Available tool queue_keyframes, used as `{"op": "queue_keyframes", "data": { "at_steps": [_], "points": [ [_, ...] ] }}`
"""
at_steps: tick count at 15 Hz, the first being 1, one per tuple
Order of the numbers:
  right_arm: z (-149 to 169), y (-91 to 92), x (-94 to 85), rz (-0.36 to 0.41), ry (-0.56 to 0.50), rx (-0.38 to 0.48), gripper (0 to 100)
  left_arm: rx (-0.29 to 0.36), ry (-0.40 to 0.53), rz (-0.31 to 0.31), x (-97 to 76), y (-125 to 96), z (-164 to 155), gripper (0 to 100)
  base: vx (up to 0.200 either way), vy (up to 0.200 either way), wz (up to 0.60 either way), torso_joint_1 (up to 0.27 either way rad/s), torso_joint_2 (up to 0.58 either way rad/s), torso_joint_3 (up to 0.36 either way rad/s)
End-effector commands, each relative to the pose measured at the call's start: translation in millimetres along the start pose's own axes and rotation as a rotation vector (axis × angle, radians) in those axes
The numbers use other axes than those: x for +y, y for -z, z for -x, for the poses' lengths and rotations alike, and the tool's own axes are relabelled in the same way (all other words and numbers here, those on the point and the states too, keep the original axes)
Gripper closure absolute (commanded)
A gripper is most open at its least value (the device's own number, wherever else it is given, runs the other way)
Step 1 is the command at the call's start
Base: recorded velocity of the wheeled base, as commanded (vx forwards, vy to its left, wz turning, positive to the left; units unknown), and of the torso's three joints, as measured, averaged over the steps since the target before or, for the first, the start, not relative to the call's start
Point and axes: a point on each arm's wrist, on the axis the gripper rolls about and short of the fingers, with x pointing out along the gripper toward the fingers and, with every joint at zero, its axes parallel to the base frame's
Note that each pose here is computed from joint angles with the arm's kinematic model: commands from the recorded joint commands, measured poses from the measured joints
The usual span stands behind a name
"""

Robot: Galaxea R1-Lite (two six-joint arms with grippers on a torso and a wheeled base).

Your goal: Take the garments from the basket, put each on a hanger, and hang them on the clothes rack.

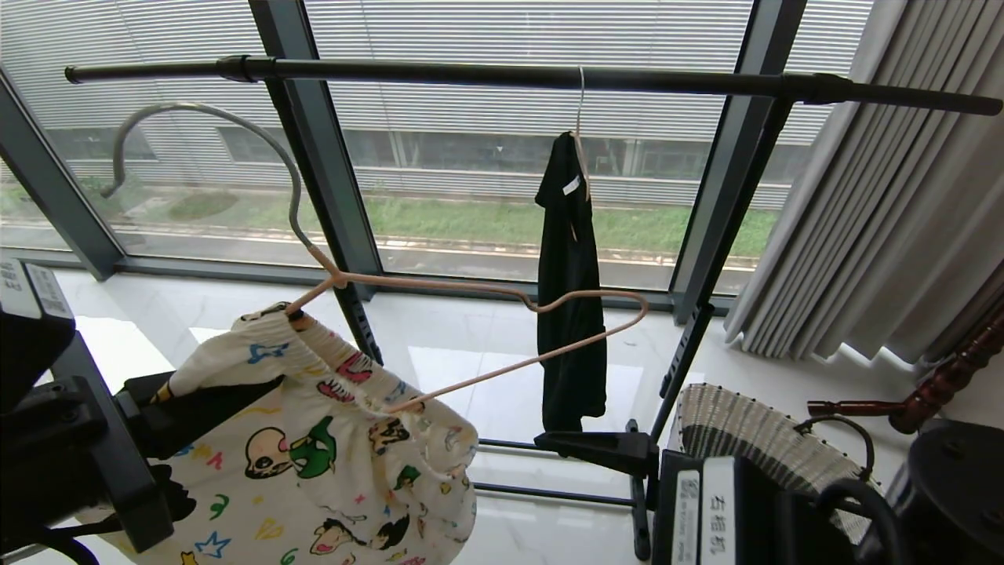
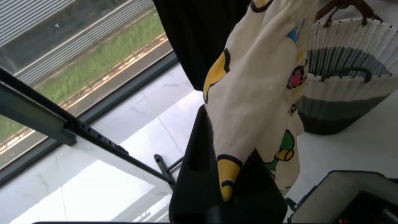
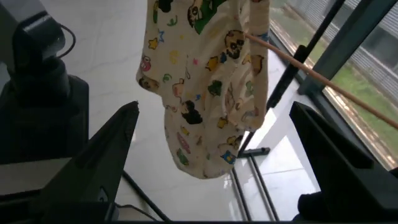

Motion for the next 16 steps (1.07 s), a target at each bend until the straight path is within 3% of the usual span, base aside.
{"op": "queue_keyframes", "data": {
  "at_steps": [1, 3, 6, 14, 16],
  "points": [
    [-35.4, 7.7, -11.8, -0.097, 0.121, 0.034, 0, -0.024, -0.013, -0.004, 3.5, -7.5, 1.1, 100, 0.000, 0.000, 0.00, 0.000, 0.00, 0.000],
    [-64.9, 6.9, -33.9, -0.185, 0.296, 0.011, 0, -0.032, -0.012, -0.008, 3.1, -8.7, 2.6, 100, 0.000, 0.000, 0.00, 0.000, 0.00, 0.000],
    [-81.2, 18.0, -51.4, -0.209, 0.370, 0.025, 0, -0.043, -0.002, -0.012, 2.2, -11.0, 2.6, 100, 0.000, 0.000, 0.00, 0.000, 0.00, 0.000],
    [-88.3, 27.7, -35.7, -0.198, 0.325, 0.061, 0, -0.039, -0.017, -0.012, 2.8, -11.7, 2.7, 100, 0.000, 0.000, 0.00, 0.000, 0.00, 0.000],
    [-91.1, 47.8, -33.7, -0.159, 0.363, 0.139, 0, -0.049, -0.018, -0.014, 3.1, -13.8, 3.7, 100, 0.000, 0.000, 0.00, 0.000, 0.00, 0.000]
  ]
}}
